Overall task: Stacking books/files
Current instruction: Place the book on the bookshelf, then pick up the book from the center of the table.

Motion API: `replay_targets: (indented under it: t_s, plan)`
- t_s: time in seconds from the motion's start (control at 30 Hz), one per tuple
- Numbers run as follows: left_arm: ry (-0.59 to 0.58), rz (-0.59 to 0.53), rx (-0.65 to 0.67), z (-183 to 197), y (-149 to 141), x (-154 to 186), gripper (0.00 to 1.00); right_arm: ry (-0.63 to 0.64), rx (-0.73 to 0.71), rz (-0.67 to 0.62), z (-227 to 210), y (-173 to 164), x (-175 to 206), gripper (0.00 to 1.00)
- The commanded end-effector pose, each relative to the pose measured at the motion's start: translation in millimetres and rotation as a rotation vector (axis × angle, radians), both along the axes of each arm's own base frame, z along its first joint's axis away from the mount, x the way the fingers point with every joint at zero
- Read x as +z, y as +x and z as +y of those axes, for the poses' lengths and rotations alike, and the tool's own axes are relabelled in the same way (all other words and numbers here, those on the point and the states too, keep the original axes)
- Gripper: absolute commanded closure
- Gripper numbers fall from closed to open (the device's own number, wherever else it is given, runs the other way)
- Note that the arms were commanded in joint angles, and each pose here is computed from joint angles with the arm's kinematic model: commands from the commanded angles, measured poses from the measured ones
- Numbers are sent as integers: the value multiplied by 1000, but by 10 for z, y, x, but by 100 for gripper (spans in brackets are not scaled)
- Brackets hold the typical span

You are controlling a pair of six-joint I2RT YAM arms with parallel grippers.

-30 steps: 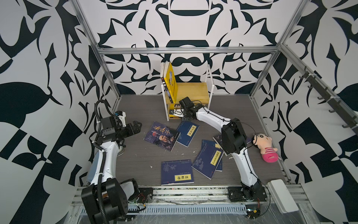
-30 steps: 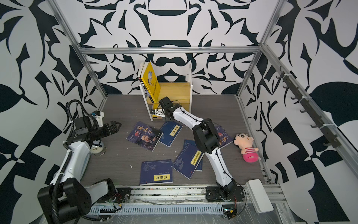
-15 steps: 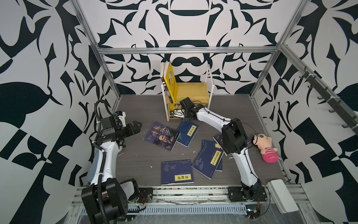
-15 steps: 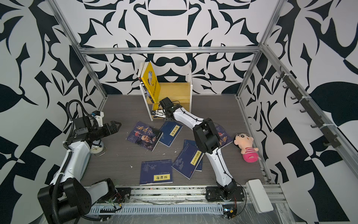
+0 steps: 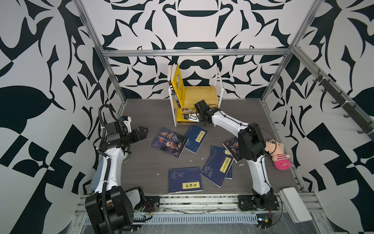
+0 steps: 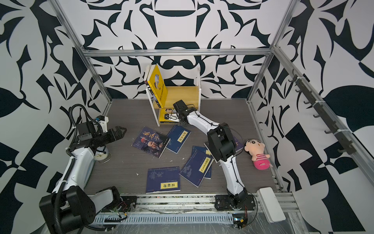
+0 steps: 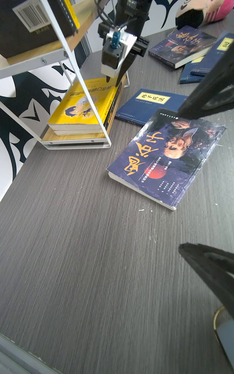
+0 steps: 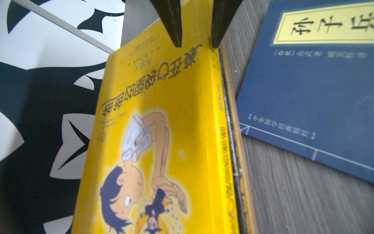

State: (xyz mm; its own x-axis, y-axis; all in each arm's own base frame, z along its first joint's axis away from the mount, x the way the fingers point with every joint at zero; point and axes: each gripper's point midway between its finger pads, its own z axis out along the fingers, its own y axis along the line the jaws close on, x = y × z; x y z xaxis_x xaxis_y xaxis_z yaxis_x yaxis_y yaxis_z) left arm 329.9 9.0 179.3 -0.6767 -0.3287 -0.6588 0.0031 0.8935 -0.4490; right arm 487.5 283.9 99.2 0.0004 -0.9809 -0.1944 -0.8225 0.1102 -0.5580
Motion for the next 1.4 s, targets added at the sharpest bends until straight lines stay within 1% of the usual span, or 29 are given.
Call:
replay_targets:
  t_s: [0.0,0.23,0.33,0.4,0.5,0.6,0.63,0.67,0.7,0.73,0.83,0.87,0.9,0.93,0.97,1.03,1.13,1.17,1.23,1.3,1.37]
  plan:
    - [-6,2,-2,-5,-21,-21,0,27,-5,-42,1,5,245,73]
    - [-12,0,-12,-20,-9,-26,0,26,-8,-40,-34,-14,255,74]
    - [-21,1,-26,-44,12,-32,0,84,-11,-30,7,-98,381,73]
    - [-32,11,-38,-73,33,-39,0,166,-9,-14,93,-221,530,71]
    - [-32,32,-59,-128,68,-103,0,297,-73,36,190,-441,726,66]
    - [-2,65,-124,-267,102,-221,0,450,-144,112,287,-788,822,58]
    - [14,78,-150,-317,109,-257,0,531,-178,133,342,-935,860,56]
    - [20,123,-165,-343,126,-384,0,600,-217,155,377,-1059,881,54]
    - [24,146,-173,-357,143,-439,0,654,-243,183,407,-1166,890,54]
    - [24,172,-180,-370,164,-494,0,716,-282,206,425,-1271,912,53]
    - [19,252,-196,-402,214,-675,3,925,-463,275,460,-1450,929,49]
    - [19,279,-202,-414,231,-731,4,1003,-522,325,492,-1517,930,47]
    - [20,294,-208,-428,244,-757,5,1052,-574,381,503,-1582,878,45]
    - [21,315,-212,-436,261,-810,6,1125,-654,429,513,-1619,832,44]
    - [24,332,-215,-444,275,-856,8,1196,-700,474,540,-1664,809,44]
    - [27,358,-221,-461,306,-922,12,1308,-781,526,571,-1694,765,44]
    - [25,410,-228,-481,348,-1021,14,1413,-915,642,663,-1724,591,46]
    - [24,427,-232,-489,362,-1054,19,1430,-950,676,713,-1753,507,47]
    - [17,468,-235,-502,376,-1138,24,1471,-995,744,822,-1790,369,48]
    - [4,504,-229,-516,395,-1206,27,1485,-1037,813,946,-1830,192,50]
    - [-10,533,-230,-530,383,-1264,32,1509,-1051,873,1058,-1848,95,52]
